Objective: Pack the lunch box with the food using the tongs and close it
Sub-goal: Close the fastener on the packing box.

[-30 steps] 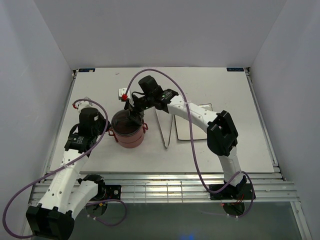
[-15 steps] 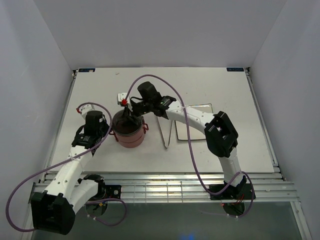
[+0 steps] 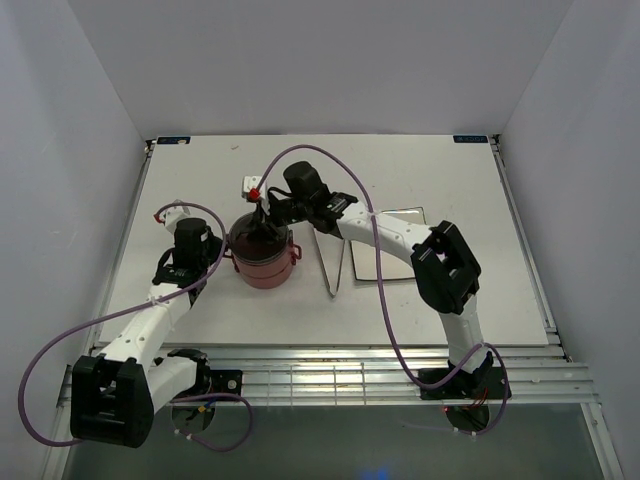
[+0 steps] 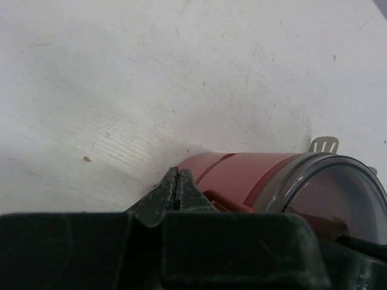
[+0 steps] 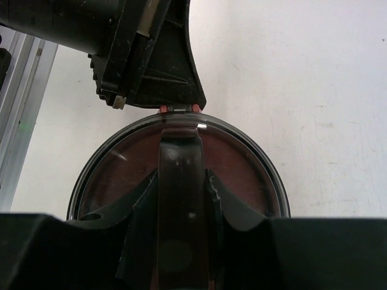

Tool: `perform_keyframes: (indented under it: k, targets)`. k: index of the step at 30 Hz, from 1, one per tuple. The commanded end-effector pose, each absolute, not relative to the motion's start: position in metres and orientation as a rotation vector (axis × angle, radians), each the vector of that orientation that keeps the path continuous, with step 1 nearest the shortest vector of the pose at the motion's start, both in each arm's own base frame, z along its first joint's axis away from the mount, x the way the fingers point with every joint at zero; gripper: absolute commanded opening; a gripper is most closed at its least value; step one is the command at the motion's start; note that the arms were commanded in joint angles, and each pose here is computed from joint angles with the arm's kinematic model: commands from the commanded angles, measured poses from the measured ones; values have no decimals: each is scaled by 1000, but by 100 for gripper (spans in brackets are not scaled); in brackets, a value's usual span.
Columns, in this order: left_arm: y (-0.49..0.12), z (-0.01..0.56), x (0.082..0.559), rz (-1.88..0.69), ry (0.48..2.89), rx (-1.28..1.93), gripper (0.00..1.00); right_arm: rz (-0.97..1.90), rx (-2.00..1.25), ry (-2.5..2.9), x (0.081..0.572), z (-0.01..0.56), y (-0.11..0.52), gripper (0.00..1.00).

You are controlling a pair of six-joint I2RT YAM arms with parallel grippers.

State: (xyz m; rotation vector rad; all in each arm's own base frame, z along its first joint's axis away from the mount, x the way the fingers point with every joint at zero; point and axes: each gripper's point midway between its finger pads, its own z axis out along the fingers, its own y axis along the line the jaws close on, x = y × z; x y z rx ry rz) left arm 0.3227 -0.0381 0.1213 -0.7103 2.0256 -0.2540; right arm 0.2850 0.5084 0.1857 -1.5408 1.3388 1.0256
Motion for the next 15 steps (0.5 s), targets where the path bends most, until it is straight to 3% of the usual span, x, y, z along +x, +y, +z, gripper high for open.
perform_keyframes:
  k: [1,15]
  targets:
    - [-87,133,331,-561,2010,-625,0,1059,-1565,1567,270,124,499,8]
    - [-143,144,302,-979,2101,-583,0,1139,-1584,1593,265,118,505,8]
